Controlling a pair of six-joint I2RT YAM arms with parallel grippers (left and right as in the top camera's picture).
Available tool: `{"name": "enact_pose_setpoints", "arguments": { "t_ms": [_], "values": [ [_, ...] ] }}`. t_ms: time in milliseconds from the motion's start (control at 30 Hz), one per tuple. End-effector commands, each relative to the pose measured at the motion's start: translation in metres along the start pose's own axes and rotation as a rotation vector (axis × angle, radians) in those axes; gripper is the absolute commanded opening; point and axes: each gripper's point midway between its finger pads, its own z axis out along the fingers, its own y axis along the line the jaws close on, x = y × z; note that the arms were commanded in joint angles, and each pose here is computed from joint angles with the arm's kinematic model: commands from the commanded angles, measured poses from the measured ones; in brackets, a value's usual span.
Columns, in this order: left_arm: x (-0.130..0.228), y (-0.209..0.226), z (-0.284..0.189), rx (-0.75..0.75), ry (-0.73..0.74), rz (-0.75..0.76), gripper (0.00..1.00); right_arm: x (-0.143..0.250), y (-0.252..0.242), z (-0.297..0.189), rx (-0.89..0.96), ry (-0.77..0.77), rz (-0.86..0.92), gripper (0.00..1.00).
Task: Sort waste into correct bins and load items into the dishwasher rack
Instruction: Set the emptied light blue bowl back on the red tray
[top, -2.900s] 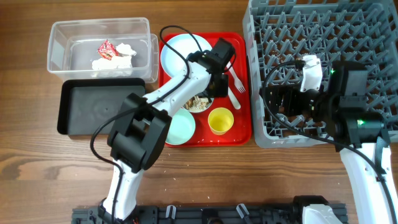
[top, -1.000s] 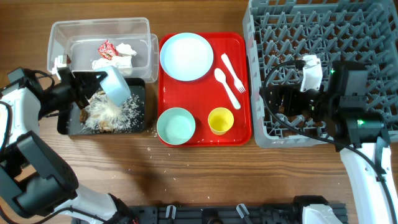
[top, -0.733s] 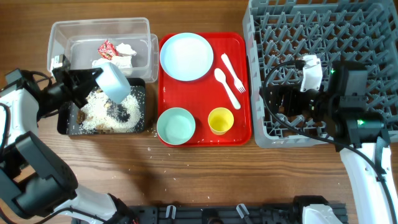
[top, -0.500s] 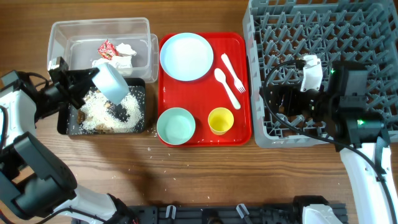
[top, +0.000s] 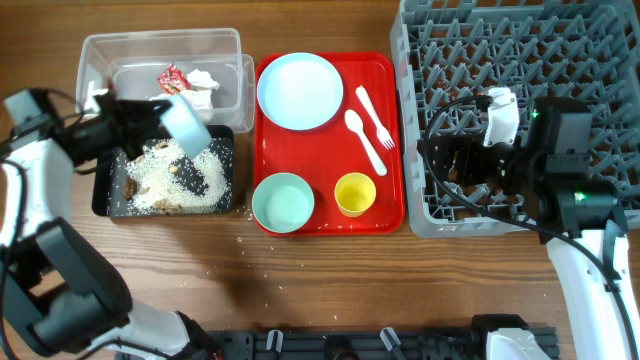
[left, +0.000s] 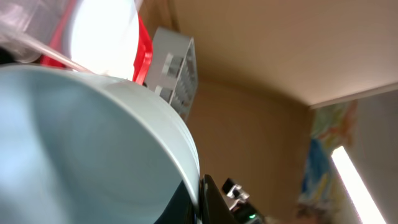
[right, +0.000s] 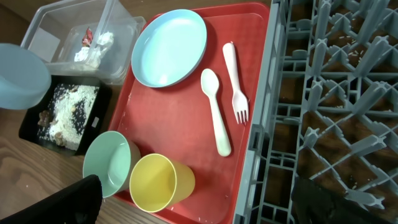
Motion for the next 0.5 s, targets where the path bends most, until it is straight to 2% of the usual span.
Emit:
{"name": "enact_pose_setpoints", "arguments": {
  "t_ms": [0,67,133,167,267,333,467],
  "values": [
    [0.024,-0.034,0.031,-0.165,-0.052,0.163,0.04,-0.008,0.001,-0.002,0.002,-0.018,0.002,1.0],
    [0.036,-0.047,0.063,-0.304,-0.113,0.324,0.04,-0.008,0.001,-0.002,0.001,-0.018,0.001,1.0],
    [0.052,-0.04,0.108,-0.468,-0.175,0.5,0.04,-0.008,0.001,-0.002,0.001,-0.02,0.001,1.0],
    [0.061,-0.023,0.132,-0.598,-0.209,0.587,0.04,-0.008,0.001,-0.002,0.001,-0.019,0.001,1.0],
    [0.094,0.023,0.184,-0.808,-0.161,0.777,0.04,-0.008,0.001,-0.002,0.002,-0.018,0.002,1.0],
    [0.12,0.071,0.216,-0.941,-0.086,0.85,0.04,-0.008,0.001,-0.002,0.001,-0.017,0.003,1.0],
    [0.132,0.131,0.237,-1.074,-0.005,0.884,0.04,-0.008,0.001,-0.002,0.001,-0.017,0.002,1.0]
  ]
}}
